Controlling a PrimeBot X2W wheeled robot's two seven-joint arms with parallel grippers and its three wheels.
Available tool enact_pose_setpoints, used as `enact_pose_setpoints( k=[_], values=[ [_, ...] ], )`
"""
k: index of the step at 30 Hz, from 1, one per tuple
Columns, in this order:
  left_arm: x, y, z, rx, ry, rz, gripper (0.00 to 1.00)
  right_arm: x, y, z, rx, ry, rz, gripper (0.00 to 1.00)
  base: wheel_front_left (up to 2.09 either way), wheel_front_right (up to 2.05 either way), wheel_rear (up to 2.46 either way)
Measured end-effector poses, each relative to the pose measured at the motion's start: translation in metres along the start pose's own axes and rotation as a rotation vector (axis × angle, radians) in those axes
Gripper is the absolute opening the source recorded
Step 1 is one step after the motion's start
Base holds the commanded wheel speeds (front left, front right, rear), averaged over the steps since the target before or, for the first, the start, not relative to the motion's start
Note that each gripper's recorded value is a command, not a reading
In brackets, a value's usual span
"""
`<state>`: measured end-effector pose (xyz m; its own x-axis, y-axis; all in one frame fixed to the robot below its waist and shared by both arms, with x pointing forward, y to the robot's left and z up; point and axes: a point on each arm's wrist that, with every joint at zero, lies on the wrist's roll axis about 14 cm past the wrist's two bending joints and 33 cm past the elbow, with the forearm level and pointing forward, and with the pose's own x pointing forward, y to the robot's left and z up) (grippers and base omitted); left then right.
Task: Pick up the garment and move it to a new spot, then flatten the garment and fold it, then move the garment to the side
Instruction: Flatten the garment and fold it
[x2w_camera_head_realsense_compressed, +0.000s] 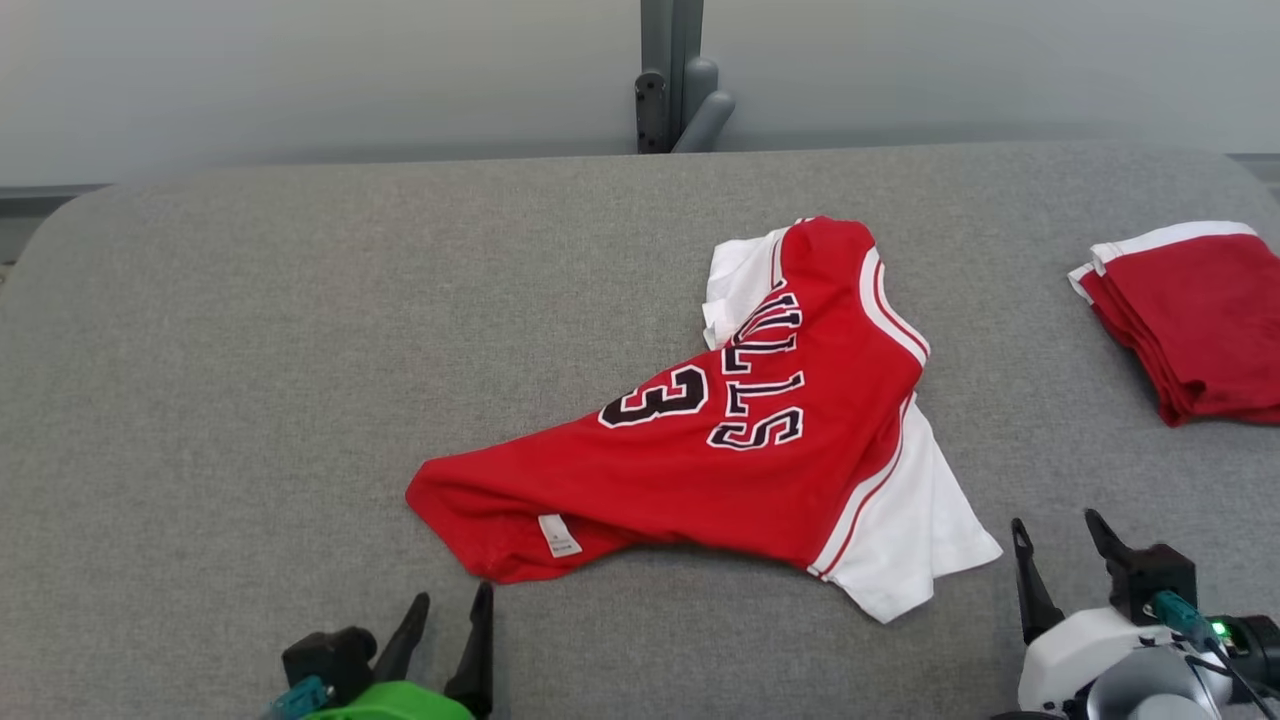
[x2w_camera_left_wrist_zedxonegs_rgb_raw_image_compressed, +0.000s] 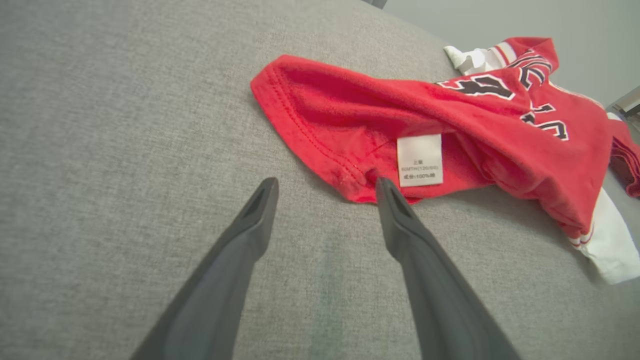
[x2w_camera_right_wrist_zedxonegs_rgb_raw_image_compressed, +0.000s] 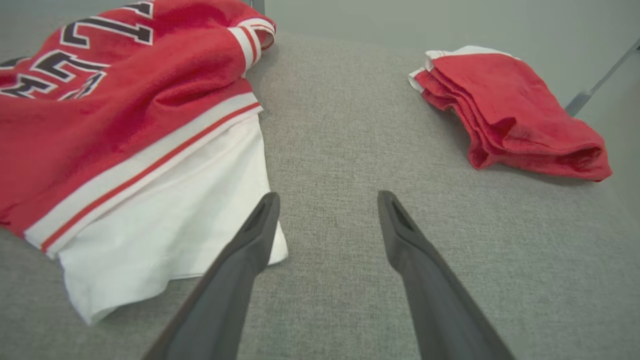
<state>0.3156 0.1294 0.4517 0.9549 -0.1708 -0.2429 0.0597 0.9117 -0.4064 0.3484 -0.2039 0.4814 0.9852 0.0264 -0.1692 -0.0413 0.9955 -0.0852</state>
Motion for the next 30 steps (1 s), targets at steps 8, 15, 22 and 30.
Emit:
enact_pose_setpoints(
  k=[8, 15, 22, 30],
  values=[
    [0.025, -0.022, -0.027, -0.085, 0.147, -0.027, 1.0, 0.028, 0.035, -0.027, -0.013, 0.129, 0.113, 1.0, 0.0, 0.0, 0.0],
    [0.033, -0.026, -0.033, -0.135, 0.18, -0.024, 1.0, 0.035, 0.051, -0.045, -0.018, 0.195, 0.174, 1.0, 0.0, 0.0, 0.0],
    [0.037, -0.018, -0.032, -0.141, 0.169, 0.019, 1.0, 0.035, 0.054, -0.048, -0.016, 0.196, 0.185, 1.0, 0.0, 0.0, 0.0],
    [0.04, -0.012, -0.025, -0.217, 0.151, 0.03, 1.0, 0.032, 0.052, -0.052, -0.013, 0.198, 0.183, 1.0, 0.0, 0.0, 0.0]
  ],
)
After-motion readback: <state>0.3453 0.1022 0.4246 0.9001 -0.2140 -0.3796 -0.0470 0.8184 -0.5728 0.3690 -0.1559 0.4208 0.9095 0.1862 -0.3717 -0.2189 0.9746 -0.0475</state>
